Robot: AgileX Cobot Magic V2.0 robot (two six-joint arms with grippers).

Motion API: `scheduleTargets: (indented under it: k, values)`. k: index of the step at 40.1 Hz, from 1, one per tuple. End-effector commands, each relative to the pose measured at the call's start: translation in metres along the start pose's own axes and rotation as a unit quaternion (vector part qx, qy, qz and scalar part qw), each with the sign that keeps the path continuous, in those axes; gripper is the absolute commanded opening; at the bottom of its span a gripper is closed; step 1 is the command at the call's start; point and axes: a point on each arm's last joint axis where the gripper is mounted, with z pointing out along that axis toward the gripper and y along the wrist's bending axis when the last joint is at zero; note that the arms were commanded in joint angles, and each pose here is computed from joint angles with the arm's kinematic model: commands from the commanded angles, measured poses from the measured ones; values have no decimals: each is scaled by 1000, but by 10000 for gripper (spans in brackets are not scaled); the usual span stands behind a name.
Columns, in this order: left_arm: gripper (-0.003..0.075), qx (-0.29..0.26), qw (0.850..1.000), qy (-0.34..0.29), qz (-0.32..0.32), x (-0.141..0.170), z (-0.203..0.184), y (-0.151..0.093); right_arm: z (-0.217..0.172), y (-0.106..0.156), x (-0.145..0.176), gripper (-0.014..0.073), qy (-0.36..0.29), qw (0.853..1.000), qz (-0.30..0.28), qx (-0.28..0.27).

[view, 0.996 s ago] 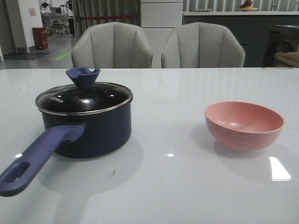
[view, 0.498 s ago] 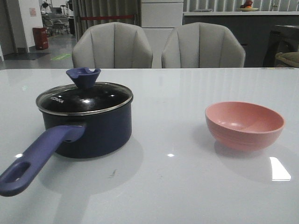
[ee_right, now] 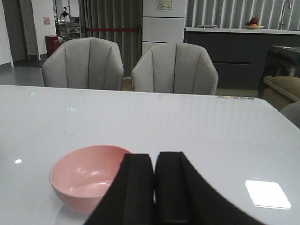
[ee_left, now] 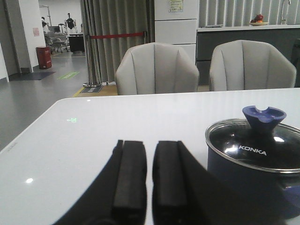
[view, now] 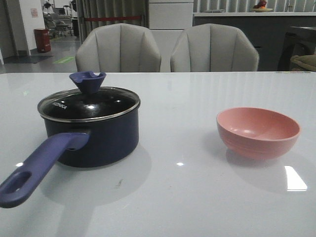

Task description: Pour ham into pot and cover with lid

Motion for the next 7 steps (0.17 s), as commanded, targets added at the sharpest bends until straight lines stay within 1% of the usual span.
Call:
scheduleTargets:
  k: [1,7]
  values:
    - [132,-2,999,-39,-6,-2,-1,0,-2,1,-11,158,-57,998,-6,-2]
    - [132,-2,999,-39,-6,-2,-1,0,-2,1,-11,158,-57,998,-6,-2]
